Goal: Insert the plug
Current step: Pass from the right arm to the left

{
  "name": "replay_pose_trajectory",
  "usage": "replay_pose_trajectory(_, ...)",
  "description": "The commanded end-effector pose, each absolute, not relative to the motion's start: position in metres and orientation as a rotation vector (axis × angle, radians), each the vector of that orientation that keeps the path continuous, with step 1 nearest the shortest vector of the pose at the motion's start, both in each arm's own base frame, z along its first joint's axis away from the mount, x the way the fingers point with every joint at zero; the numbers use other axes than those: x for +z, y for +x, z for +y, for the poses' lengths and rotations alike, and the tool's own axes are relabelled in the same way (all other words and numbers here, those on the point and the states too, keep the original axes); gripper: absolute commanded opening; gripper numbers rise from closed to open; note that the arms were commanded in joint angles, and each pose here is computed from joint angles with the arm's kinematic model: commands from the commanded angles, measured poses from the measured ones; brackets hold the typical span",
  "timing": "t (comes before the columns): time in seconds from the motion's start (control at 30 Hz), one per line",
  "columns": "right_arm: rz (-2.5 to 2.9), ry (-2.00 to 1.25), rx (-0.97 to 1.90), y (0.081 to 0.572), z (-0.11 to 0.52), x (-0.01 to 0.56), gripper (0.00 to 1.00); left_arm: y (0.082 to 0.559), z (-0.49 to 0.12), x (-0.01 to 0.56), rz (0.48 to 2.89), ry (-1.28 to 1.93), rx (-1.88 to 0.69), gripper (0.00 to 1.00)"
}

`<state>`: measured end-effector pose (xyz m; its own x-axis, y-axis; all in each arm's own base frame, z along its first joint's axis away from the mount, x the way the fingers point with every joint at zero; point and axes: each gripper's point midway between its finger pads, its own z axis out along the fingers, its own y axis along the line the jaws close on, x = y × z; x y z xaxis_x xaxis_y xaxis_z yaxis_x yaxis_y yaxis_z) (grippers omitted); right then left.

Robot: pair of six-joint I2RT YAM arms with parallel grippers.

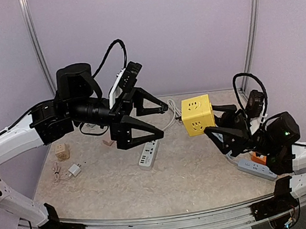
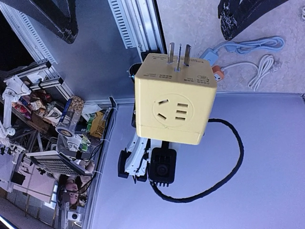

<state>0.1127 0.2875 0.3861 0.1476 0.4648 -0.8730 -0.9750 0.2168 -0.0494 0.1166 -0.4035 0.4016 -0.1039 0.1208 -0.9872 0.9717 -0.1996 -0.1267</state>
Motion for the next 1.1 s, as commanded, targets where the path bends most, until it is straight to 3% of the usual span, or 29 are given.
replay_pose_trajectory(0.0,0.768,-0.701,1.314,0.101,0.277,0.406,0.18,0.113,-0.419,0.387,1.259,1.464,-1.326,0.99)
replay_pose_trajectory(0.47,0.794,-0.704,1.409,0.108,0.296,0.394,0.17,0.116,-0.439,0.383,1.264,1.433,-1.320,0.98)
replay_pose_trajectory(0.87,0.838,-0.705,1.417,0.115,0.306,0.386,0.15,0.114,-0.440,0.381,1.270,1.436,-1.284,0.77)
replay_pose_trajectory(1.07,0.854,-0.707,1.410,0.118,0.309,0.383,0.14,0.115,-0.442,0.379,1.283,1.434,-1.275,0.56)
